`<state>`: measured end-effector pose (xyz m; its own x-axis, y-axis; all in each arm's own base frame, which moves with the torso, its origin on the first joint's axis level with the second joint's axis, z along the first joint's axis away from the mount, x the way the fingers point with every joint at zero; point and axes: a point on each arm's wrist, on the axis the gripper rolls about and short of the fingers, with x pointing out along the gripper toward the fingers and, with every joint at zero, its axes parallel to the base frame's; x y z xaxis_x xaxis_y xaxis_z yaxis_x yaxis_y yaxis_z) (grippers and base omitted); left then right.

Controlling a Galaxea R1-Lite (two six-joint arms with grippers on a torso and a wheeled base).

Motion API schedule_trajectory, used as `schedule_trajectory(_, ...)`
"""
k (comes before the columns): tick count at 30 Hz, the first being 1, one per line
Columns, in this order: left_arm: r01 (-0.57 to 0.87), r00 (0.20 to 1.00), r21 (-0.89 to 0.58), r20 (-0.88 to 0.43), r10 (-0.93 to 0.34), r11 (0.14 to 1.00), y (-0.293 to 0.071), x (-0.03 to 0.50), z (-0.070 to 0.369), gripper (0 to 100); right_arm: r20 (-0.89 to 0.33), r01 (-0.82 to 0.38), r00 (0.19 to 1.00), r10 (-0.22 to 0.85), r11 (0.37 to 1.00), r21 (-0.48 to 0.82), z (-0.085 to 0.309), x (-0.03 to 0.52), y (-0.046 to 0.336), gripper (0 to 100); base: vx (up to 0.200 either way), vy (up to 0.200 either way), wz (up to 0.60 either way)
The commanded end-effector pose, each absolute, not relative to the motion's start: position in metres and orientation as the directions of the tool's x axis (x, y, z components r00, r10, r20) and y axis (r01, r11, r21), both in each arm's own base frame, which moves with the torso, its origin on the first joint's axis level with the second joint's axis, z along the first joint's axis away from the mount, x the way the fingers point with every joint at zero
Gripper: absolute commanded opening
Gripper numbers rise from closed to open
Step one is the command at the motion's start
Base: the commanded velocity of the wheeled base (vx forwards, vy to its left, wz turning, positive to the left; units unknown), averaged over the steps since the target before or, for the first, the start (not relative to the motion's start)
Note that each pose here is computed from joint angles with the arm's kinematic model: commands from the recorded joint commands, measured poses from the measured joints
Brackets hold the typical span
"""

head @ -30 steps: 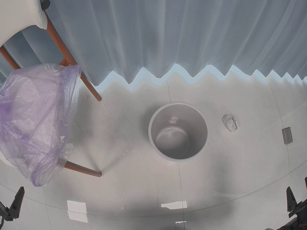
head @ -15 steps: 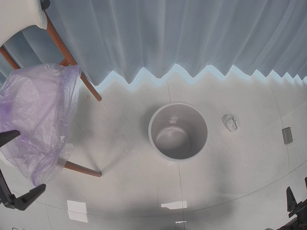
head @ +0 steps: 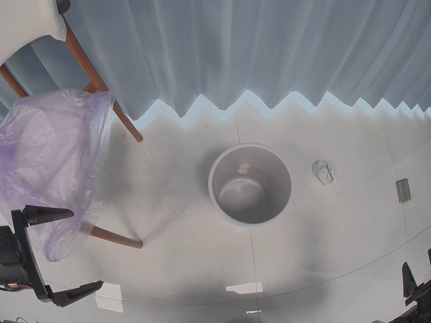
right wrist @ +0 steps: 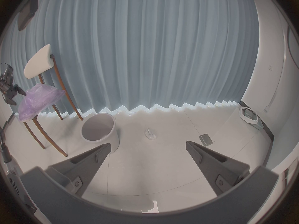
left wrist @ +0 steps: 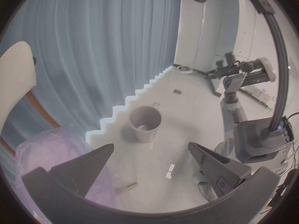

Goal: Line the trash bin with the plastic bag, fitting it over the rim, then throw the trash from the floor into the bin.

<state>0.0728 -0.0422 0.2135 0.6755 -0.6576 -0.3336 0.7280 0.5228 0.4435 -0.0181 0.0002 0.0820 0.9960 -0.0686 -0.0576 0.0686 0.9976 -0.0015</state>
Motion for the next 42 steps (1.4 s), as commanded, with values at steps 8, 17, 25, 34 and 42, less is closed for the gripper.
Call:
schedule_trajectory(8,0.605,0.796,0.534,-0.415,-0.440,0.590,-0.050,0.092,0.209,100,-0.075,0.069,0.995,-0.069,0.998,-0.002,0.077,-0.017,0.000,100,0.000,0.000,0.00)
schedule_trajectory(17,0.310,0.942,0.805,-0.333,-0.047,0.506,-0.051,0.100,0.217,100,-0.075,0.067,0.995,-0.067,0.998,-0.002,0.077,-0.017,0.000,100,0.000,0.000,0.00)
schedule_trajectory(25,0.260,0.951,0.909,-0.300,0.077,0.327,-0.056,0.109,0.205,100,-0.075,0.070,0.995,-0.070,0.998,-0.002,0.077,-0.017,0.000,100,0.000,0.000,0.00)
schedule_trajectory(34,0.198,0.975,0.917,-0.220,0.026,0.348,-0.098,0.138,0.203,100,-0.075,0.069,0.995,-0.069,0.998,-0.002,0.077,-0.017,0.000,100,0.000,0.000,0.00)
schedule_trajectory(42,0.157,0.971,0.932,-0.206,0.122,0.327,-0.107,0.139,0.196,100,-0.075,0.069,0.995,-0.069,0.998,-0.002,0.077,-0.017,0.000,100,0.000,0.000,0.00)
